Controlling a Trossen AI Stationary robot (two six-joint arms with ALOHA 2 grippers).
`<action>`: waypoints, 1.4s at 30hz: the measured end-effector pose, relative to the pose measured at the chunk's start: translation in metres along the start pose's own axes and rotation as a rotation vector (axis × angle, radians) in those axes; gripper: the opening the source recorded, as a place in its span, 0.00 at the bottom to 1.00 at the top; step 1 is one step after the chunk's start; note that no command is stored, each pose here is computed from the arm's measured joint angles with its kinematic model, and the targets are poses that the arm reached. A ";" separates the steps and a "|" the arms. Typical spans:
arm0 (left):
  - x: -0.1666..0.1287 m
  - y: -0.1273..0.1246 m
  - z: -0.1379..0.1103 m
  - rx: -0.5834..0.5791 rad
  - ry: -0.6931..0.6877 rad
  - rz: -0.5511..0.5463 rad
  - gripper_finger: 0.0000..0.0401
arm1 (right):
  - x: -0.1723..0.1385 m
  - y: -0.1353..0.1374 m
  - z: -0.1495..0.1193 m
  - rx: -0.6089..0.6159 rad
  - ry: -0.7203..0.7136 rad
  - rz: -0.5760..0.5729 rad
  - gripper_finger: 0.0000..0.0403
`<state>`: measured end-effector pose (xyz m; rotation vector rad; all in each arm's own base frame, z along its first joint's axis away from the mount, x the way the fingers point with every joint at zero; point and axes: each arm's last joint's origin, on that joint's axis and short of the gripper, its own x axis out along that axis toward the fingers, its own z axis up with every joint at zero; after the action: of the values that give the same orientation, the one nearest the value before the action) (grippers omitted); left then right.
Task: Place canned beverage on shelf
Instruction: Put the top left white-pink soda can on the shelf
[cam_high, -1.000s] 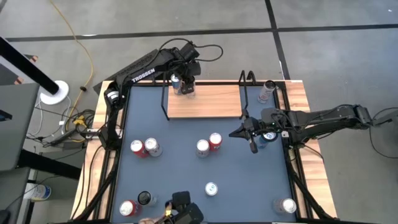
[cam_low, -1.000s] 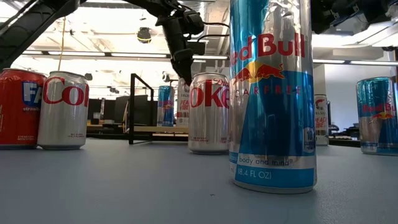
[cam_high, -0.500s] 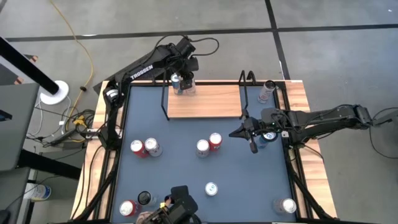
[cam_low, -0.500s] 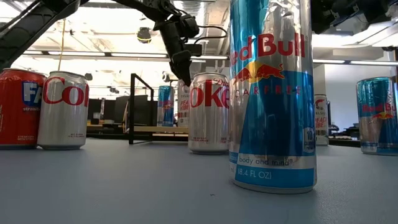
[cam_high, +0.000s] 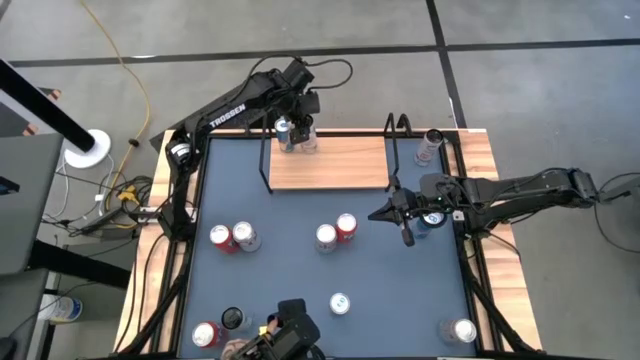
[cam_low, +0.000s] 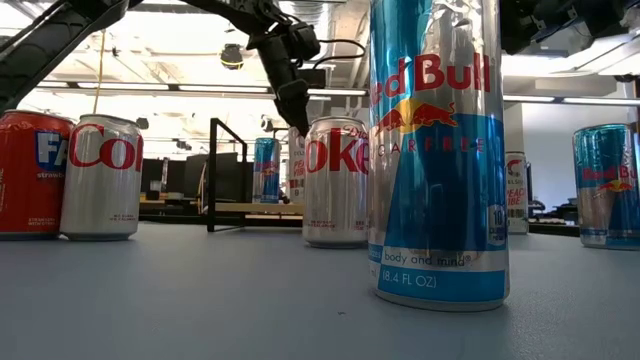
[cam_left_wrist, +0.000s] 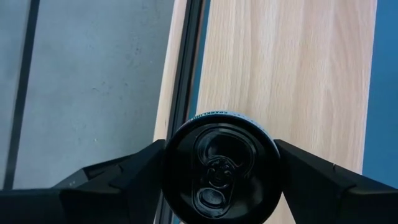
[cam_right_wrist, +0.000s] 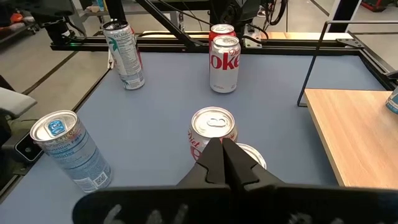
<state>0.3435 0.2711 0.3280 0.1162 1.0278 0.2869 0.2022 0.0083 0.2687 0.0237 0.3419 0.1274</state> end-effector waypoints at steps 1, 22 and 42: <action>0.000 0.000 0.000 0.000 0.000 0.000 0.65 | 0.000 0.000 0.000 0.000 0.000 0.000 0.00; 0.000 -0.006 0.006 0.014 -0.028 -0.003 0.65 | 0.000 0.000 0.000 0.000 0.000 0.000 0.00; 0.010 -0.013 0.004 0.044 0.007 0.043 0.71 | 0.000 0.000 0.000 0.015 0.000 0.000 0.00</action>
<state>0.3544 0.2620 0.3192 0.1778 1.0393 0.3043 0.2022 0.0082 0.2687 0.0385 0.3428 0.1245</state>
